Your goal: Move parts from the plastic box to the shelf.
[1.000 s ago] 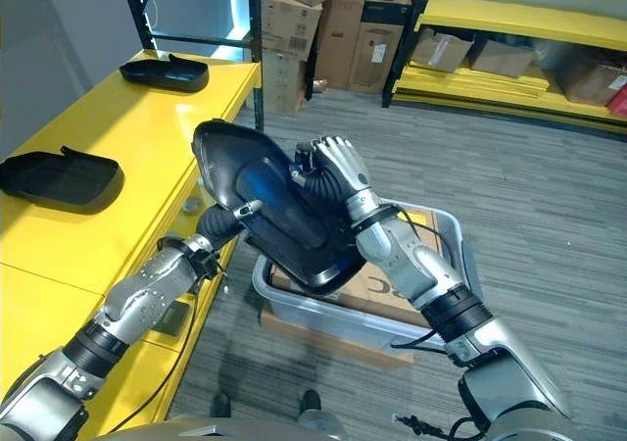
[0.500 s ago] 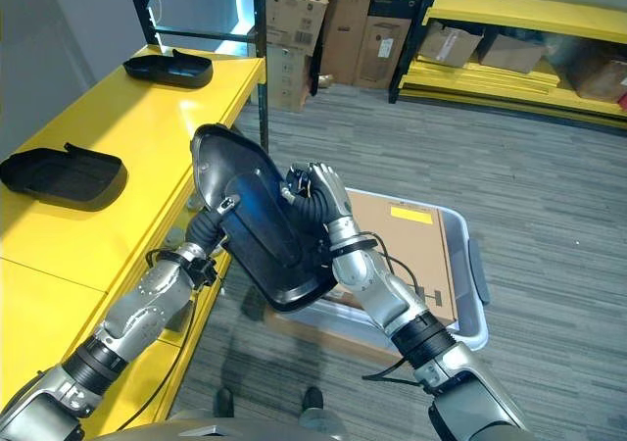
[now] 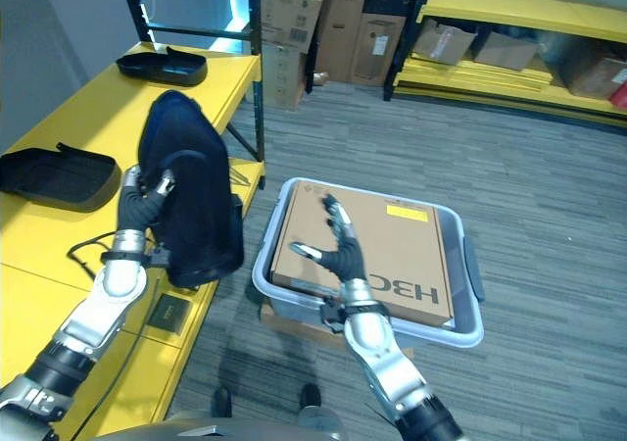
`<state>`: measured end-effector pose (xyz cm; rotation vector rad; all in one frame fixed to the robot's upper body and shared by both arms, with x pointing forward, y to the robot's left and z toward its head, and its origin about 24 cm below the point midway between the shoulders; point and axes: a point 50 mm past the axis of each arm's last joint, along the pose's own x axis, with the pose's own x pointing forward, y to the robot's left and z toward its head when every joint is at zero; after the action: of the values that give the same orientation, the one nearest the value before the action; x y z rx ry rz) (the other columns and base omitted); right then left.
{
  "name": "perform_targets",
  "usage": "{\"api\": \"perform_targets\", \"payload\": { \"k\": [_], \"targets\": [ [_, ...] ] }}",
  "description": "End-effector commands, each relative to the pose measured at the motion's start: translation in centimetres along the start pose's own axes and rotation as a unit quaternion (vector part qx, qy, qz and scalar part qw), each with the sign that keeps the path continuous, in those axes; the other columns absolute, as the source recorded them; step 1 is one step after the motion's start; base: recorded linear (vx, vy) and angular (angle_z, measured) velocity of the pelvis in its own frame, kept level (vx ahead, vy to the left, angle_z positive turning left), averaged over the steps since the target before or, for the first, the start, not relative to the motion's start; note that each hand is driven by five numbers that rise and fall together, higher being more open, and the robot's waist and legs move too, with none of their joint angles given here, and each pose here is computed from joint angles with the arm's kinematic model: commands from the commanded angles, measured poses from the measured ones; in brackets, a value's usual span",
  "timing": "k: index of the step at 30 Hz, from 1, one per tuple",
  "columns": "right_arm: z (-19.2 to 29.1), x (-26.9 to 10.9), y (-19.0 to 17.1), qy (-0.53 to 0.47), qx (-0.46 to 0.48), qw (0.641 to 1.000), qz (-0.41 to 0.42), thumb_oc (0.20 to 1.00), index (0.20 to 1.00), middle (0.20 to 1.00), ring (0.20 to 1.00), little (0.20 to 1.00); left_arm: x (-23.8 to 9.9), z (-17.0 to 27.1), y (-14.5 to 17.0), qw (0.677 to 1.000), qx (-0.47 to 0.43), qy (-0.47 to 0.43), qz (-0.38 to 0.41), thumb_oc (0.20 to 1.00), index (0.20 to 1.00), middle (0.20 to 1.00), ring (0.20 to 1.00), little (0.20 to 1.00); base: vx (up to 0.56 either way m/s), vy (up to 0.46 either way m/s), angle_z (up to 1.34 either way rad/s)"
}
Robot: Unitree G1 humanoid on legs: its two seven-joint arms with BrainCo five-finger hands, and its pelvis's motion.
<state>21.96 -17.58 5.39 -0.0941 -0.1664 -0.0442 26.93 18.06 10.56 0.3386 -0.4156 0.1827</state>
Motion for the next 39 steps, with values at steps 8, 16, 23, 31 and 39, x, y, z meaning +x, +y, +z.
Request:
{"api": "perform_targets", "payload": {
  "k": [8,16,23,31,39],
  "targets": [
    [-7.0,-4.6,-3.1,0.186,-0.038,0.978,0.084,1.000,1.000,1.000,1.000,1.000,1.2,5.5,4.0,0.978,-0.049,-0.193,0.060,0.200,0.200,0.200,0.200,0.200,0.01,0.063,-0.11],
    [-16.0,-13.6,-2.8,0.467,-0.042,0.877,0.101,1.000,1.000,1.000,1.000,1.000,1.1,9.2,3.3,0.960,-0.107,-0.259,-0.008,0.200,0.200,0.200,0.200,0.200,0.01,0.012,0.01],
    [-19.2,-18.4,-2.9,0.650,0.018,0.760,0.018,1.000,1.000,1.000,1.000,1.000,1.4,10.7,1.0,0.939,-0.187,-0.269,-0.105,0.200,0.200,0.200,0.200,0.200,0.03,-0.117,0.68],
    [-19.6,-17.6,-4.8,0.697,-0.027,0.715,0.040,1.000,1.000,1.000,1.000,1.000,1.0,10.3,1.6,0.943,-0.211,-0.231,-0.110,0.200,0.200,0.200,0.200,0.200,-0.09,-0.163,0.66],
    [-19.5,-15.8,-5.6,0.700,-0.057,0.709,0.058,1.000,1.000,1.000,1.000,1.000,0.9,10.6,2.0,0.929,-0.208,-0.251,-0.174,0.200,0.200,0.200,0.200,0.200,-0.08,0.011,0.87]
  ]
}}
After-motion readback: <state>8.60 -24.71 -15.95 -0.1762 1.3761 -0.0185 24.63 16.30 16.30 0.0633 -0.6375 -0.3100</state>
